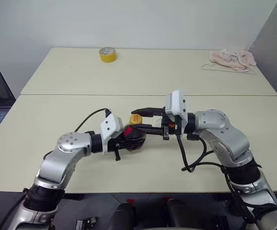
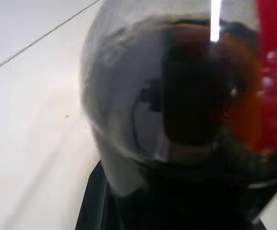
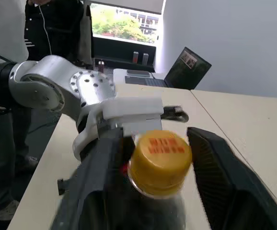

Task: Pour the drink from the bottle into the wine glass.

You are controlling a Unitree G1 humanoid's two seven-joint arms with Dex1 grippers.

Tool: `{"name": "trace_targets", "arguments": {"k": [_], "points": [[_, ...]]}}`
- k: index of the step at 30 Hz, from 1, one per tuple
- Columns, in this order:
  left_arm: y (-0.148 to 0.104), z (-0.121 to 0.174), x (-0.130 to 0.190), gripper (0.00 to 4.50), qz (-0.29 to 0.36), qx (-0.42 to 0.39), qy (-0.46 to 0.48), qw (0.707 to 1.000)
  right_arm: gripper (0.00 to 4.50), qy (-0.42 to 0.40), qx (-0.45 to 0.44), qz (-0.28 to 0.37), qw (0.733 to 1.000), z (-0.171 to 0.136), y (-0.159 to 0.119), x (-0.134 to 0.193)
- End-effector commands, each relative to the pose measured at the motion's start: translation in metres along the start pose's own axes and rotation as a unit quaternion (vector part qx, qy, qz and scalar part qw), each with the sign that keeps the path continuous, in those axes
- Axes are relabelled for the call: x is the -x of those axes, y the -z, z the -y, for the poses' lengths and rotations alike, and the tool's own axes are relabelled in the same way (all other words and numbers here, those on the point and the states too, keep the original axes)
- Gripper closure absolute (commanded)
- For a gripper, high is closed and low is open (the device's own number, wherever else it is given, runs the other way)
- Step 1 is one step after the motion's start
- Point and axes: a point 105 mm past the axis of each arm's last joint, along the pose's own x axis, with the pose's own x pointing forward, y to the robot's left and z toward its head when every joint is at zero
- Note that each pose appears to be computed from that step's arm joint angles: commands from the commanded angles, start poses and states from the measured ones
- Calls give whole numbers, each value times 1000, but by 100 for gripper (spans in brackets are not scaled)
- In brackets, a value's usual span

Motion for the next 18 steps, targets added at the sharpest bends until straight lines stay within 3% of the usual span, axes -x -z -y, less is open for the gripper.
{"name": "trace_targets", "arguments": {"k": [1, 5, 12, 18], "points": [[-14, 0, -8, 363, 40, -1, -48, 998, 116, 13, -2, 39, 999, -3, -16, -2], [-17, -14, -12, 363, 70, 9, -147, 987, 0, 84, -44, 66, 993, 11, -22, 3], [-12, -53, -6, 363, 45, -72, -345, 935, 0, 200, -54, 43, 977, 32, -12, 6], [0, -67, 1, 363, 10, -106, -419, 902, 0, 250, -67, 31, 965, 39, 0, -12]]}}
